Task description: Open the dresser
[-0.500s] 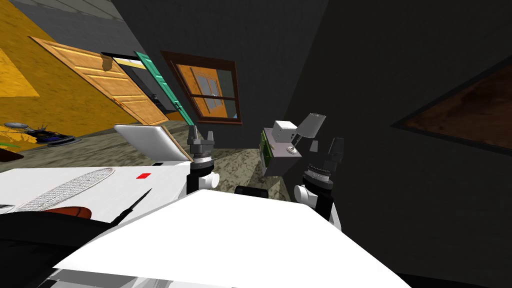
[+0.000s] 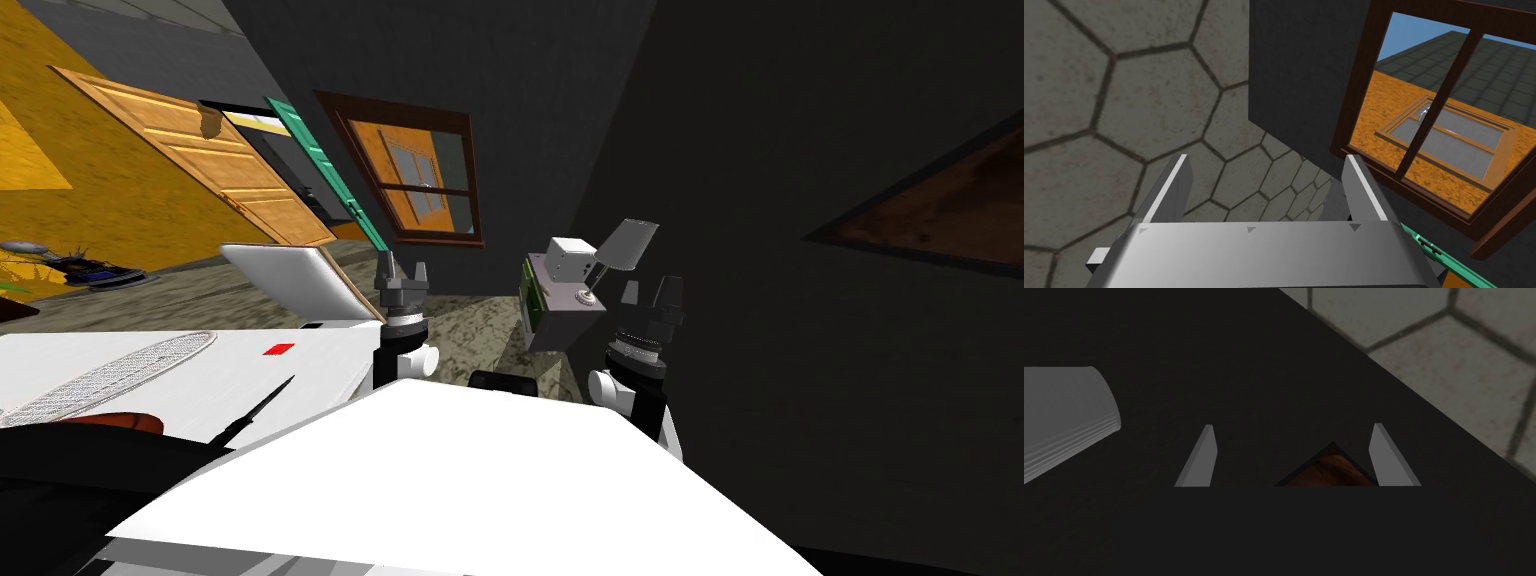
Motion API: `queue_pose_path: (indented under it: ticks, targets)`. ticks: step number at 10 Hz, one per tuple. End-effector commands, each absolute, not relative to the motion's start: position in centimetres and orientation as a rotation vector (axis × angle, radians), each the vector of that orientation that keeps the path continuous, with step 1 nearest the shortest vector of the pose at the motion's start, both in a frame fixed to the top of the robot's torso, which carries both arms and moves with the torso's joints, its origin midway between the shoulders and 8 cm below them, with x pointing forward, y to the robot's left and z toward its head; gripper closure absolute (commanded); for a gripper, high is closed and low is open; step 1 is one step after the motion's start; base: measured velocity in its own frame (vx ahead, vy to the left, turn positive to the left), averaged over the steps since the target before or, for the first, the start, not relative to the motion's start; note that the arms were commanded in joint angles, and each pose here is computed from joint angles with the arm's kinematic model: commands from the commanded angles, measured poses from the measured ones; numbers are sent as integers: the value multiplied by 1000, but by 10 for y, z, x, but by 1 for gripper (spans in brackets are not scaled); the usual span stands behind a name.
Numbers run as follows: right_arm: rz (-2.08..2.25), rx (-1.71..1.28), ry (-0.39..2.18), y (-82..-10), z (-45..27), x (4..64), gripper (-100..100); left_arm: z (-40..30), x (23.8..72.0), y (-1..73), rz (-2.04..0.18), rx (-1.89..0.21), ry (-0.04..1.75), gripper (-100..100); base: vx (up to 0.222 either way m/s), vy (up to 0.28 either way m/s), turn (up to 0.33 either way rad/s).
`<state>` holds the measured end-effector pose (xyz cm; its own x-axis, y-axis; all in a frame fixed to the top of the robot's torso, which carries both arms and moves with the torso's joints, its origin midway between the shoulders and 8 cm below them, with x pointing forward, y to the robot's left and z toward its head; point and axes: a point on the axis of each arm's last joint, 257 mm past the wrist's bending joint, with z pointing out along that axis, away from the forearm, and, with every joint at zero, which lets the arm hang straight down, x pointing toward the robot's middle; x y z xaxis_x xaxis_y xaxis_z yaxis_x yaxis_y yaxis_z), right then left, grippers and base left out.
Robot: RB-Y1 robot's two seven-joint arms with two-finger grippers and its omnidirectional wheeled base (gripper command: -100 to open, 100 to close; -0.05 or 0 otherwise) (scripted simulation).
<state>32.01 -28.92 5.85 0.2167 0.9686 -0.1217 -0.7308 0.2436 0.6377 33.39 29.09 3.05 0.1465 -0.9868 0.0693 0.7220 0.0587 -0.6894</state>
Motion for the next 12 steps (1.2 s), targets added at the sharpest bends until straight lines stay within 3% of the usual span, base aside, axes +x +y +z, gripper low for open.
queue_pose_path:
  ticks: [1,4,5,12]
  targets:
    - [1248,505,565,-289,59,320,0,31,334,291,-1375,-676,488,0,0,0,0]
    - [1248,505,565,-289,59,320,0,31,334,291,-1375,-676,488,0,0,0,0]
    - [1220,508,661,-282,41,336,-100,31,334,291,-1375,-676,488,0,1,-3,231]
    - [1053,579,994,-270,-52,391,-100,30,334,291,-1374,-676,489,0,-7,-16,234]
